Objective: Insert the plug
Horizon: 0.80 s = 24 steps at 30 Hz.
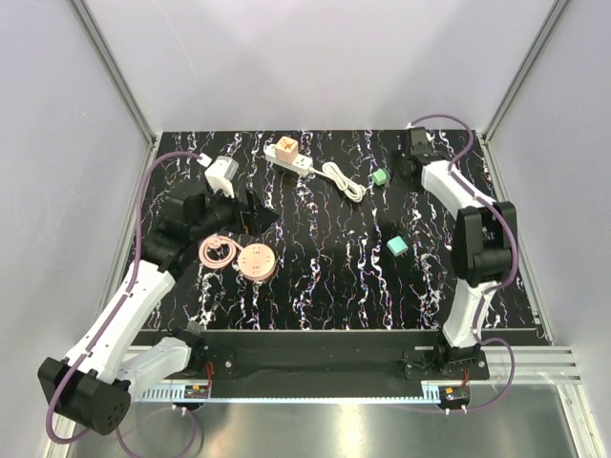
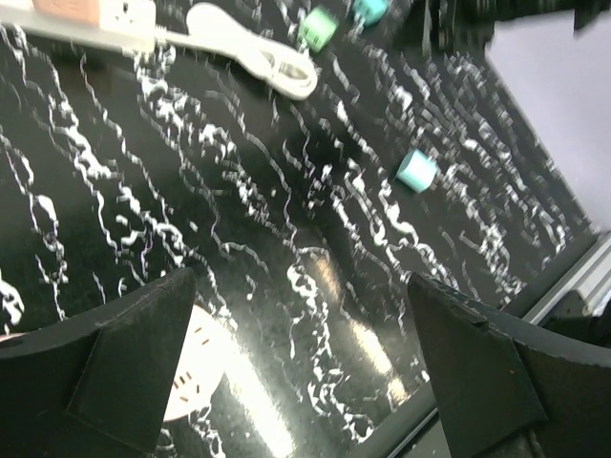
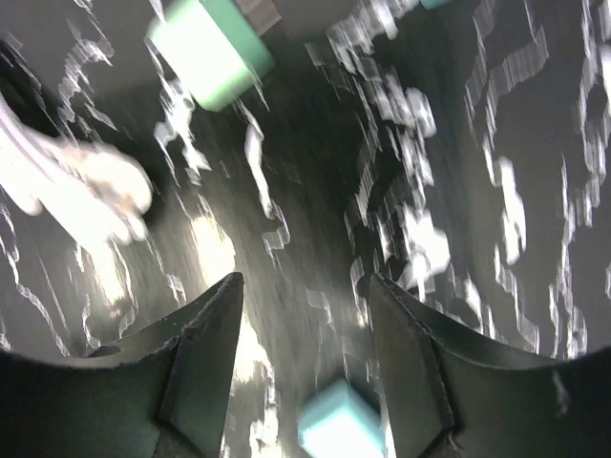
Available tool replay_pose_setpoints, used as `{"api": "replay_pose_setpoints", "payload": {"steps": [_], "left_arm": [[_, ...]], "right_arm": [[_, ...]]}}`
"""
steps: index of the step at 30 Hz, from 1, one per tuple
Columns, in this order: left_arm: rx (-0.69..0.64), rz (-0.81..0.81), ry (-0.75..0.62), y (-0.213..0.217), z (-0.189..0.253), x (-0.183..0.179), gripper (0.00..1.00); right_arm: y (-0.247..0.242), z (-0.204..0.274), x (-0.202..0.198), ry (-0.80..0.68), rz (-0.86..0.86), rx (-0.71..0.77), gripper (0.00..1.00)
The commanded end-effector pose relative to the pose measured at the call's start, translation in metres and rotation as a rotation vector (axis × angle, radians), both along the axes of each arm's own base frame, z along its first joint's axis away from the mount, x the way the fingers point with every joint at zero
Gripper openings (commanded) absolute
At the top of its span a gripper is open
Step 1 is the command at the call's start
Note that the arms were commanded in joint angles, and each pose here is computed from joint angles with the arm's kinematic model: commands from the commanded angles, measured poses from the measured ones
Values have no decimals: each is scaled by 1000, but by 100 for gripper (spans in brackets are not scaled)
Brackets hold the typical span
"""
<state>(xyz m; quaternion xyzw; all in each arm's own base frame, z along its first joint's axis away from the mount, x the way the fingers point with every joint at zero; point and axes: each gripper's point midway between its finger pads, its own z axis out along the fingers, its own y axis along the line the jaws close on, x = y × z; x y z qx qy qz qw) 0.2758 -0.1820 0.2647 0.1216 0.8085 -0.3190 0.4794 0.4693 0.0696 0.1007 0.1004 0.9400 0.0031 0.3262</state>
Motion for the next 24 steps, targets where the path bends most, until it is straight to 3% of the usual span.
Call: {"api": "replay_pose_setpoints", "payload": {"steps": [1,8,17,23,24], "left_arm": [[15,-22,-19,-3,-3,6,99],[23,3,-1,0,-7,8,99],[43,65,30,6,-18,17,99],[40,66,56,5,-25,18,99],[43,64,58,5,-26,19,99]], "right_arm": [[10,15,51,-113,152,-52,64],[33,1,86,-120,310,-31,66],[25,-39,114,-73,385,-140,69],[32,-51,122,-52,410,-124,60],[32,-52,121,-44,407,-121,53]]}}
